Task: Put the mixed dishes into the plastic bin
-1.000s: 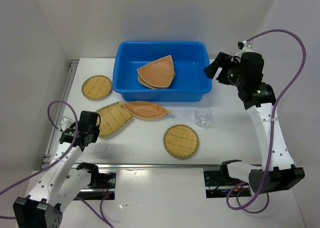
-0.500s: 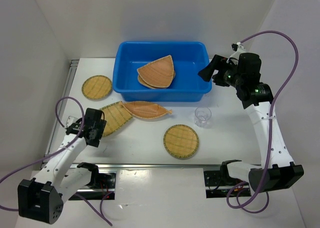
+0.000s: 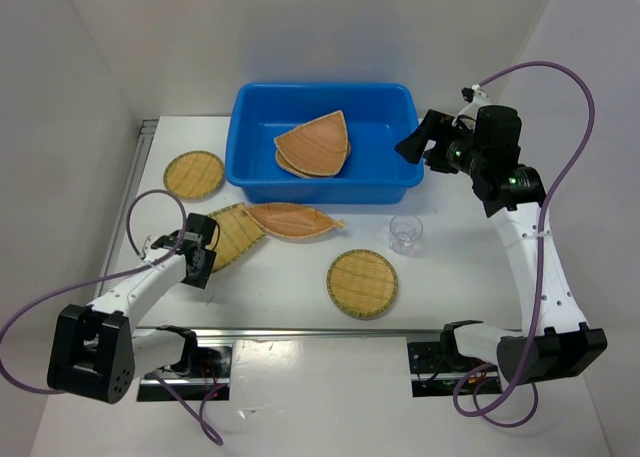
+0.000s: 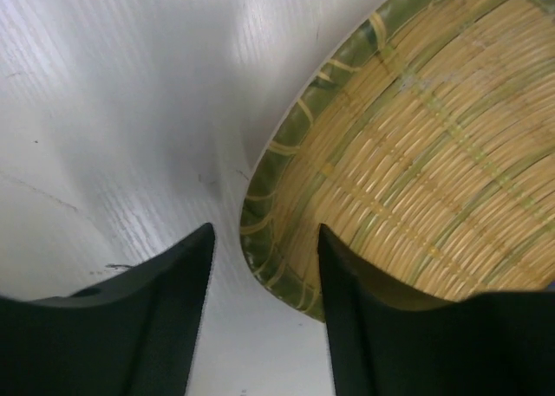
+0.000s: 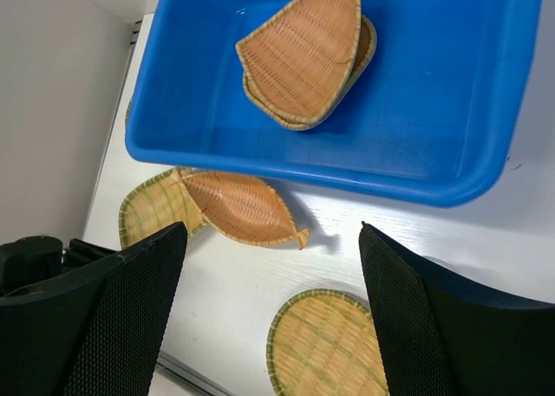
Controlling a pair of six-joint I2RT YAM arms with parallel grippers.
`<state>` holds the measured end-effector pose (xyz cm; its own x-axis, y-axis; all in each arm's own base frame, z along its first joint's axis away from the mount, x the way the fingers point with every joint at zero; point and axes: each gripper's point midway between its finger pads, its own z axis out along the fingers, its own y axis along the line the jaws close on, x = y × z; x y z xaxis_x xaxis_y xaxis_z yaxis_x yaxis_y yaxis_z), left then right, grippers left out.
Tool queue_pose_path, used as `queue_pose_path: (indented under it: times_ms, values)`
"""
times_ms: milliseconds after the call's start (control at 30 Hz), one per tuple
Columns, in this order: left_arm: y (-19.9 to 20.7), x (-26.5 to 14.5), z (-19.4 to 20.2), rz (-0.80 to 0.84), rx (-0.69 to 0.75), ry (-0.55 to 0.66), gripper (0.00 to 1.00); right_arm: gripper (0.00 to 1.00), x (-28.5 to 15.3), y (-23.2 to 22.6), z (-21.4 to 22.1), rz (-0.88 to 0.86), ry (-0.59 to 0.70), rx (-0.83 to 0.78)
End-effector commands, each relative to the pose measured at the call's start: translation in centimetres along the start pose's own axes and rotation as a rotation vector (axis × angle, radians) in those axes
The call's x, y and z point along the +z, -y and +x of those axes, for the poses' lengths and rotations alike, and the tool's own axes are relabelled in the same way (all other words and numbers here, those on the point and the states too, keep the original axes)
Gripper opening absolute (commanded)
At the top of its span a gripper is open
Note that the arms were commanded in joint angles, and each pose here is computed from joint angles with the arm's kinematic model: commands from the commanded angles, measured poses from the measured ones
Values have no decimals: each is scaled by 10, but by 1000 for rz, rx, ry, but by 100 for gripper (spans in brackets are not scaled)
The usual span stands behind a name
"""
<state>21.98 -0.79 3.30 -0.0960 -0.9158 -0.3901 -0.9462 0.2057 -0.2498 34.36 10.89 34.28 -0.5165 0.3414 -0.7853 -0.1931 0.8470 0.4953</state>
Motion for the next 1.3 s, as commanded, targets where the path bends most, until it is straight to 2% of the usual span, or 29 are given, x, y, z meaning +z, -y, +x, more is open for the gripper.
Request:
queue_pose_path:
  times_ms: [0, 400, 500, 567, 600, 733, 867, 1267]
  values:
    - [19, 2, -10, 44, -61, 48, 53, 85, -4, -6, -9, -32, 43, -42]
    - [23, 14, -11, 68, -114, 75, 51, 85, -11, -6, -11, -19, 60, -55]
    - [18, 17, -9, 60, -110, 75, 45, 85, -13, -8, -15, -22, 68, -57]
    - [22, 16, -10, 79, -119, 75, 35, 85, -13, -8, -15, -22, 68, -57]
    - [21, 18, -9, 78, -118, 75, 26, 85, -13, -8, -15, -22, 68, -57]
    - [22, 12, -16, 100, -130, 98, 0, 85, -11, -9, -10, -26, 55, -58]
    - [31, -6, -37, 145, -152, 157, 0, 85, -11, -11, -11, -38, 59, -61]
    - [44, -56, -71, 302, -215, 202, 0, 85, -1, -14, -8, -71, 35, -50]
